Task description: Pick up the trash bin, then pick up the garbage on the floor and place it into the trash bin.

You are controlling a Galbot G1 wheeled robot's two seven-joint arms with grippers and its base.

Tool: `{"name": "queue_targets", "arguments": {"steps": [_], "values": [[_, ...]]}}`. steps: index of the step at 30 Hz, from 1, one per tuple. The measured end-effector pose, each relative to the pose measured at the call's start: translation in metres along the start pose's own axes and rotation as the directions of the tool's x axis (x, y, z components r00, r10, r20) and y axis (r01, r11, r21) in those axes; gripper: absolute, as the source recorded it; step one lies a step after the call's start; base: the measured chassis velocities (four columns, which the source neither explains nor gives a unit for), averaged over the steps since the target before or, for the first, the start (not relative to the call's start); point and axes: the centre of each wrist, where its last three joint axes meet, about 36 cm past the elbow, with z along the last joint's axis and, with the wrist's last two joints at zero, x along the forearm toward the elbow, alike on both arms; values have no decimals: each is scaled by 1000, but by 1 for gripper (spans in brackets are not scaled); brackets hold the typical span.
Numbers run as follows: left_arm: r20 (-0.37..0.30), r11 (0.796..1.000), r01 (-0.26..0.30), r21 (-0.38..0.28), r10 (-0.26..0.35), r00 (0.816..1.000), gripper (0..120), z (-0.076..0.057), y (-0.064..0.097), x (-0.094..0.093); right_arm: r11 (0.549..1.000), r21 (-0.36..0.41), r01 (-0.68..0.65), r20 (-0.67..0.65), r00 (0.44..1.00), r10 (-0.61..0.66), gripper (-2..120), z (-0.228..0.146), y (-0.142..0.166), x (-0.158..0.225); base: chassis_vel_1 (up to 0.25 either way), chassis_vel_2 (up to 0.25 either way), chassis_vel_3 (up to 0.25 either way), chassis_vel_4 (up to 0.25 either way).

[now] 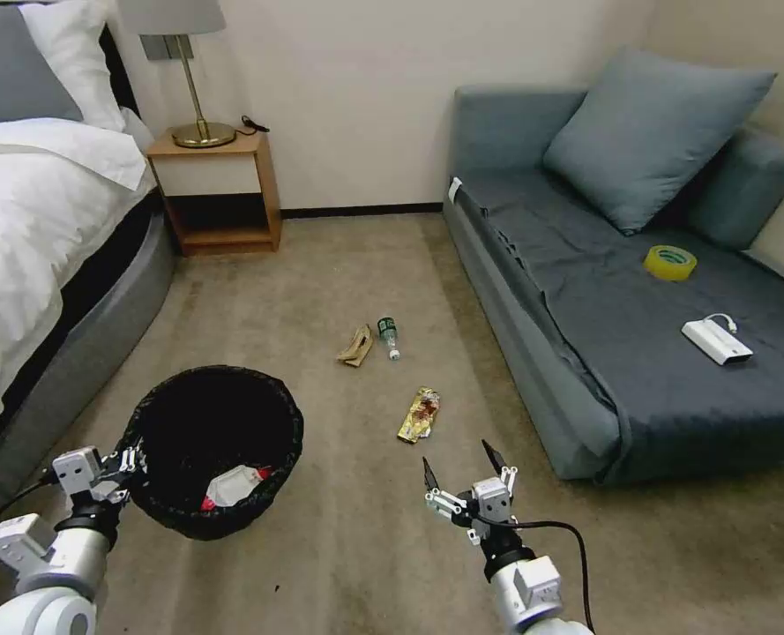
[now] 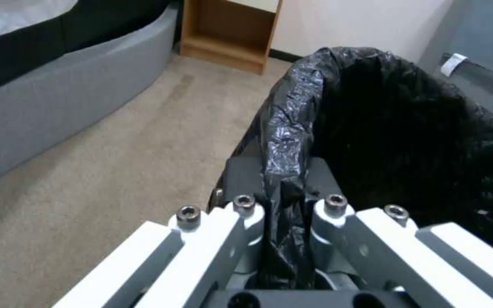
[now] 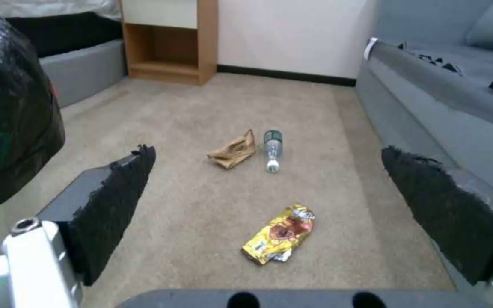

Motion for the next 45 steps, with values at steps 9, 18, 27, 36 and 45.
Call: {"name": "queue_targets", "arguments": {"steps": [9, 18, 27, 36, 45], "values": [[-2, 1000, 9, 6, -9, 1000, 5, 0, 6, -1, 1000, 0, 3, -8, 1000, -3, 100, 2, 1, 1, -15, 13, 19, -13], [1, 1000, 13, 9, -13, 1000, 5, 0, 11, -1, 1000, -2, 9, -14, 1000, -9, 100, 5, 2, 1, -152, 155, 152, -151], [1, 1000, 8, 2, -8, 1000, 5, 1, 11, 0, 1000, -9, 23, -10, 1000, -23, 100, 6, 6, 2, -190, 191, 197, -205], [-2, 1000, 8, -6, -8, 1000, 5, 4, 9, 1, 998, -7, 70, -8, 998, -70, 100, 18, 10, 1, -213, 217, 213, -211], [1, 999, -23, -49, 23, 1000, 5, 8, -3, 4, 990, -28, 136, -39, 990, -137, 100, 47, 10, -19, -165, 144, 144, -165]]}}
